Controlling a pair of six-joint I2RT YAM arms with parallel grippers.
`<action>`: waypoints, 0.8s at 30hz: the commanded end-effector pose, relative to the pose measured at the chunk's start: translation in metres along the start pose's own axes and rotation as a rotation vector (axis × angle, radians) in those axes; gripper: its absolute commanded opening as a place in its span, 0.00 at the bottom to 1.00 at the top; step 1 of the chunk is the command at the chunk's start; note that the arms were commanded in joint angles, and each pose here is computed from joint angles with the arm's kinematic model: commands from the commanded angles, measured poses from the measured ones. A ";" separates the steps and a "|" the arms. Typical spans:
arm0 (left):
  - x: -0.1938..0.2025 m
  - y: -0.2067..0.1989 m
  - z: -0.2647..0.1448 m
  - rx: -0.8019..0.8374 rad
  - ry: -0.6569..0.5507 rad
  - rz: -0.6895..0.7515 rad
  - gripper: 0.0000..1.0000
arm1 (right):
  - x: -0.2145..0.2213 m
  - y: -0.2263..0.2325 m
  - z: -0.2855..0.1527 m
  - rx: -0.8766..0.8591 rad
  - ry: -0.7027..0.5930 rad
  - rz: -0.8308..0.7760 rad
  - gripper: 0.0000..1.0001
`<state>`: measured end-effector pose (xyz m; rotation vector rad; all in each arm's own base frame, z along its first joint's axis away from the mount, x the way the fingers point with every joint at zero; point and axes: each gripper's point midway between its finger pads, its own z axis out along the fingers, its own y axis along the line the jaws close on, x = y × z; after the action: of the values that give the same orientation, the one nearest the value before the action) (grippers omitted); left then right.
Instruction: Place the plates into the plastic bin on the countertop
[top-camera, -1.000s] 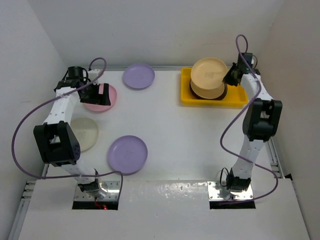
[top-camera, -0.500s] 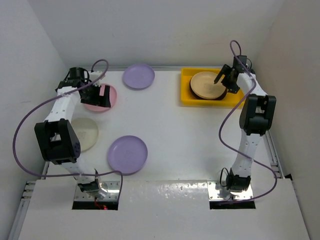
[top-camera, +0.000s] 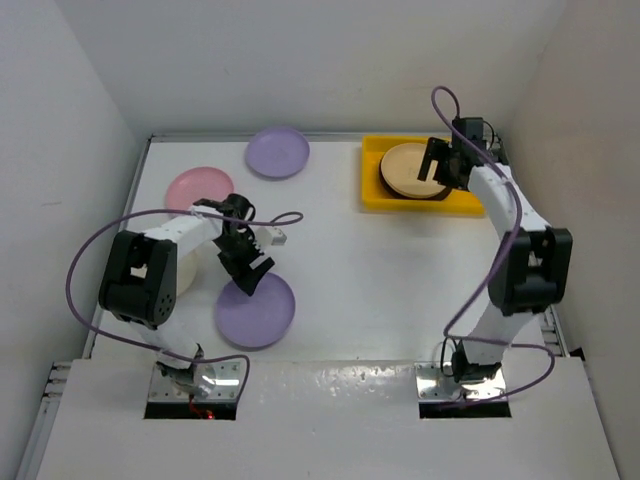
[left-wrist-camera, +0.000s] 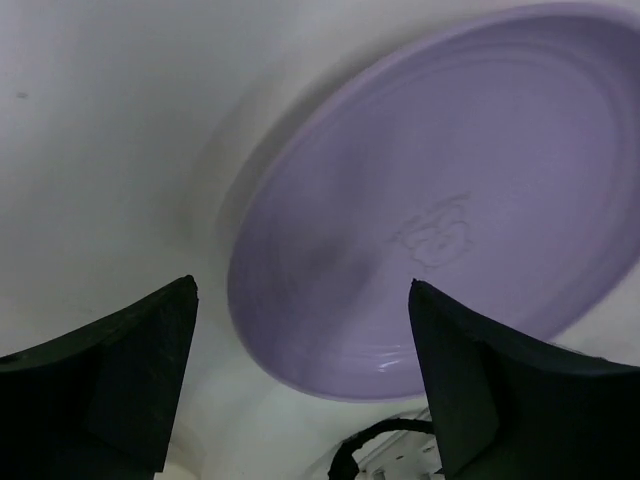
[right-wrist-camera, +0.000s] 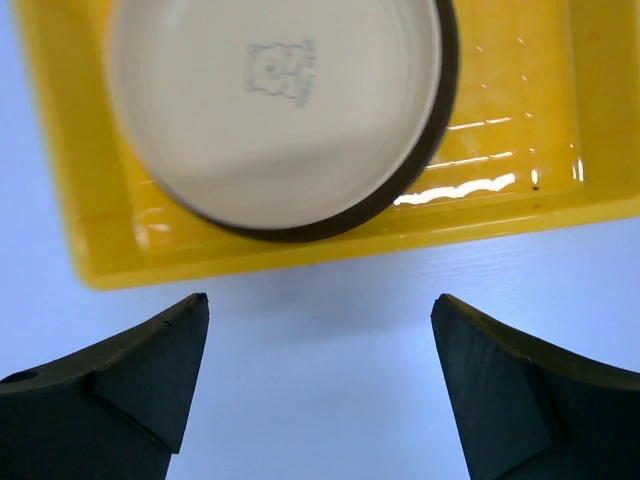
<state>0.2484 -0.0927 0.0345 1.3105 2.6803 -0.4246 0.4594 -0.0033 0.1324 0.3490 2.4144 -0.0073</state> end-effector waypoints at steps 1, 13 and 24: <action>-0.003 0.037 0.005 -0.181 0.010 -0.027 0.81 | -0.015 0.028 -0.042 -0.091 -0.147 -0.039 0.91; -0.015 0.020 0.018 -0.045 -0.028 -0.047 0.00 | 0.097 0.149 -0.097 -0.636 -0.003 -0.289 0.87; -0.140 0.063 -0.097 -0.001 -0.454 -0.187 0.00 | 0.103 0.250 -0.082 -0.738 -0.052 -0.277 0.86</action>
<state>0.3910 -0.1050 0.1192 0.9058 2.4585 -0.4820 0.3551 0.2580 0.1193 -0.3994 2.3610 0.7209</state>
